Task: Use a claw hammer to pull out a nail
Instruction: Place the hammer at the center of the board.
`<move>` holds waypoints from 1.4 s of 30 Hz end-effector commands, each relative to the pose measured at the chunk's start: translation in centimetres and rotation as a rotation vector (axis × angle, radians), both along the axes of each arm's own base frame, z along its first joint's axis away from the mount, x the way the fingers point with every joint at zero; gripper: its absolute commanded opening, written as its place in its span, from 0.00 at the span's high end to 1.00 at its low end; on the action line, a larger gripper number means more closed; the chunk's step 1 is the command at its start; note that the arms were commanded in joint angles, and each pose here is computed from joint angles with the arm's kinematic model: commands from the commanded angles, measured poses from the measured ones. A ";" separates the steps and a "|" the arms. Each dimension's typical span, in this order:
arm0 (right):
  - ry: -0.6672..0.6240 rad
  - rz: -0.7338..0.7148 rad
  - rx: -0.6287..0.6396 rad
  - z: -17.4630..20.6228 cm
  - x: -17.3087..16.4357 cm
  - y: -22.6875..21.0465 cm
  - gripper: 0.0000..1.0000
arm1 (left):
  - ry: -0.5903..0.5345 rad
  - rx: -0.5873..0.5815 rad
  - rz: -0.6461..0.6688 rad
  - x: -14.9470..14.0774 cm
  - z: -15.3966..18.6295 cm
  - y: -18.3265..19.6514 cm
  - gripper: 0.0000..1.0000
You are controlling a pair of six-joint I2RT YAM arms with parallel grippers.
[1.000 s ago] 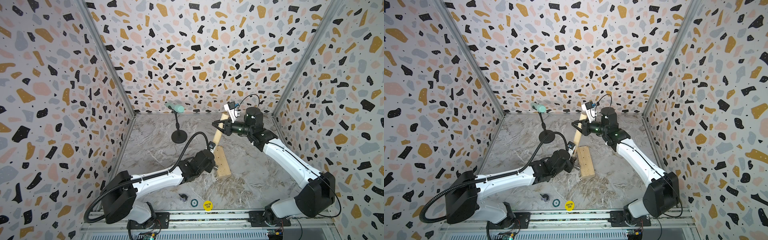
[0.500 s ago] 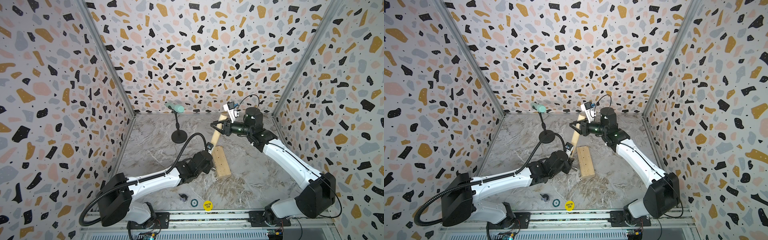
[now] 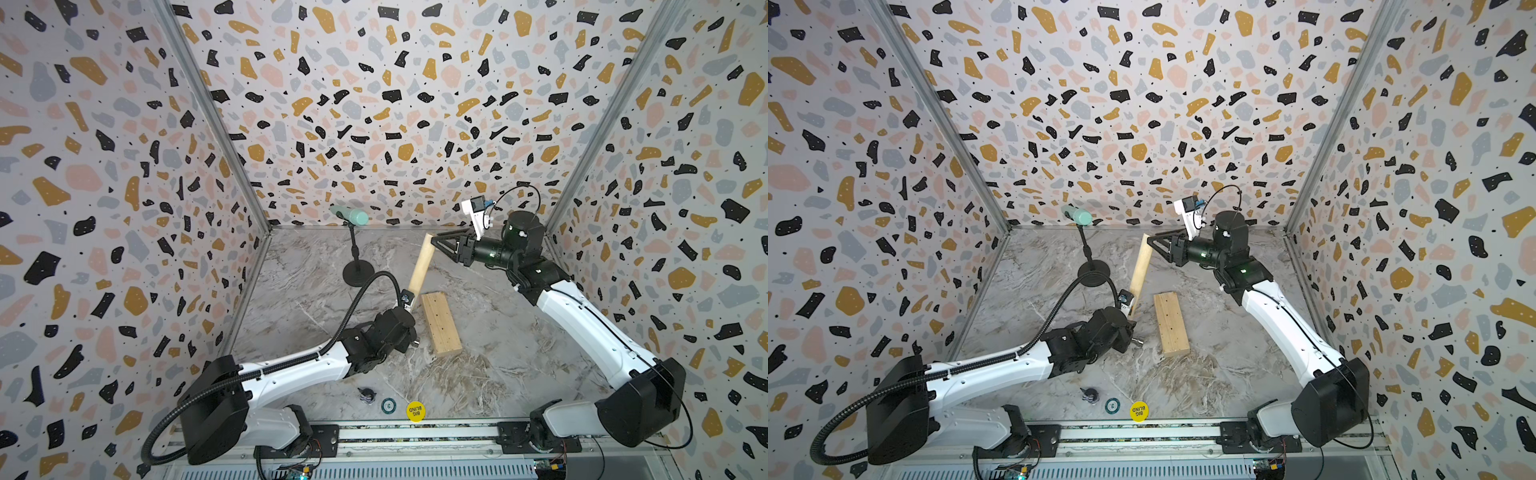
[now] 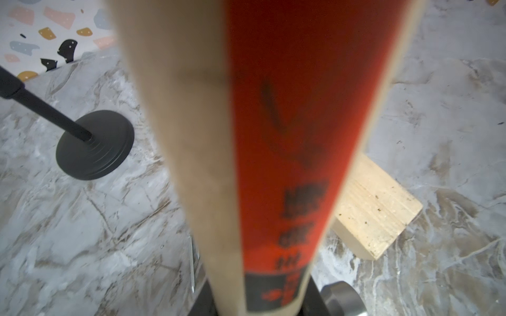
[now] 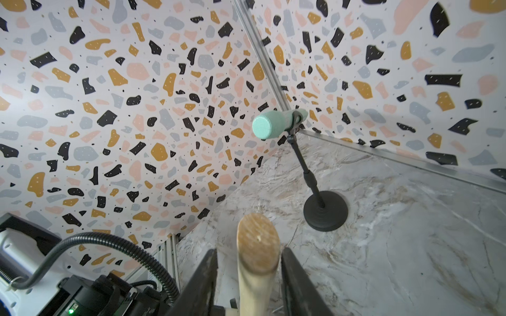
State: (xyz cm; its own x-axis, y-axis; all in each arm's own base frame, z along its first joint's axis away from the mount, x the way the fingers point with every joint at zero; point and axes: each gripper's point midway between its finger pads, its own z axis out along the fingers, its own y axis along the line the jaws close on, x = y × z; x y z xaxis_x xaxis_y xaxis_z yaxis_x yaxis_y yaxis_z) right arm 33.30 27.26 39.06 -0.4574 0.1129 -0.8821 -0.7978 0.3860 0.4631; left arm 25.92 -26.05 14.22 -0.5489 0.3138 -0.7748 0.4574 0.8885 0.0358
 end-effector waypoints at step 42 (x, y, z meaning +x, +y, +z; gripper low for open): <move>-0.026 0.026 0.062 0.2 -0.9 -0.7 0.60 | 0.086 -0.151 0.273 -0.4 -4.4 8.3 1.00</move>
State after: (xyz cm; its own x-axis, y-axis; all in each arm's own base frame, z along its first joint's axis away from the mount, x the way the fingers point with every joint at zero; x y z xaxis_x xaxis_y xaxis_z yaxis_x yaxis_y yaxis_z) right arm 33.41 26.70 37.46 -0.4800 0.1392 -0.8662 -0.7885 0.3644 0.4955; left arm 23.85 -16.71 7.00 -0.7327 0.1308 -0.6679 0.2213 0.9738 -0.0521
